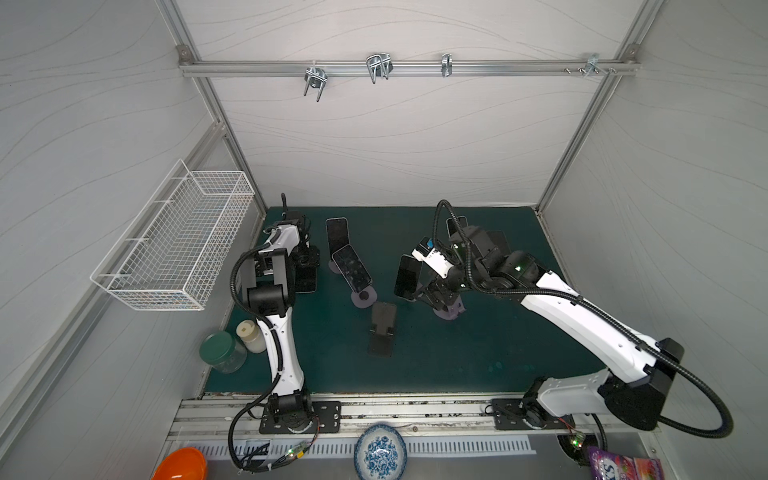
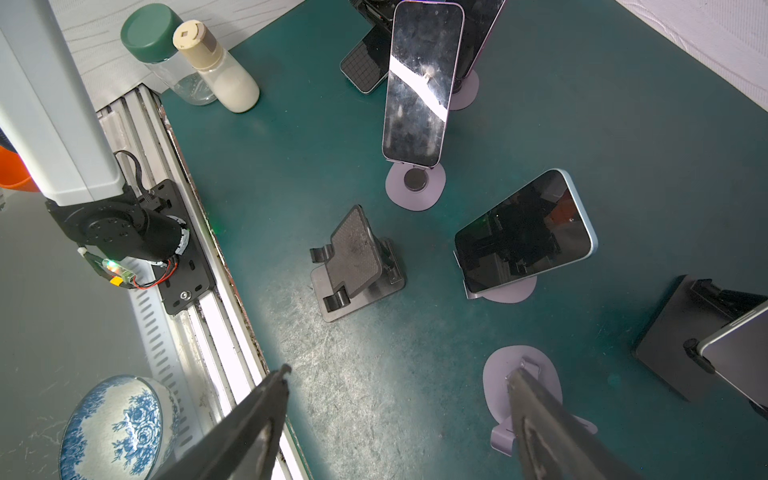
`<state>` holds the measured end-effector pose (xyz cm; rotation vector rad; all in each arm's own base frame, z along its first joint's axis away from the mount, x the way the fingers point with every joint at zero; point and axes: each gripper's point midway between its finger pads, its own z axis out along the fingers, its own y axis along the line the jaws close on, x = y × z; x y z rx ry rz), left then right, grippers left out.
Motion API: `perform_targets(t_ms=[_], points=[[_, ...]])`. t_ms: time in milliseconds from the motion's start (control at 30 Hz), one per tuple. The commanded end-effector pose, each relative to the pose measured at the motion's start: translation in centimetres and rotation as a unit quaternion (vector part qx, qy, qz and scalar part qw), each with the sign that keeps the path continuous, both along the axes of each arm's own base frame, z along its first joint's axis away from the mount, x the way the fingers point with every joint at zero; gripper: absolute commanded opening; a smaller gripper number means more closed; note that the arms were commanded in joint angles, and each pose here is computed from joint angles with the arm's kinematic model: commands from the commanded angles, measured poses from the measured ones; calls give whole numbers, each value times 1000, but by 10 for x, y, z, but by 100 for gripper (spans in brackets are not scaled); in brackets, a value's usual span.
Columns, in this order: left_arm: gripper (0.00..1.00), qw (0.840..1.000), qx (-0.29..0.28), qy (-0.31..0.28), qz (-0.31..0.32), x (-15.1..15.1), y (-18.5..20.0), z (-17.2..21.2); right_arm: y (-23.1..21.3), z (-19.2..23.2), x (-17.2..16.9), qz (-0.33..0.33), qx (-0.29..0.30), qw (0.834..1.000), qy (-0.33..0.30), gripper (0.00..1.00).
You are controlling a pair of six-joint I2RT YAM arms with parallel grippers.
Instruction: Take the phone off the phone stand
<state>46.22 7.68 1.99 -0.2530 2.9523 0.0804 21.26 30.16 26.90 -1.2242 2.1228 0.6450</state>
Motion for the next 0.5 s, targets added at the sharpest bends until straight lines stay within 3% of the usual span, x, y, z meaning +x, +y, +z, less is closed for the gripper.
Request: perform_targets(t_ms=[0, 467], points=[[65, 1000, 3, 12, 11, 4, 5, -18, 2, 3, 1, 9, 4, 1000, -9, 84], [72, 999, -12, 19, 23, -1, 0, -22, -2, 10, 3, 8, 5, 1000, -22, 85]])
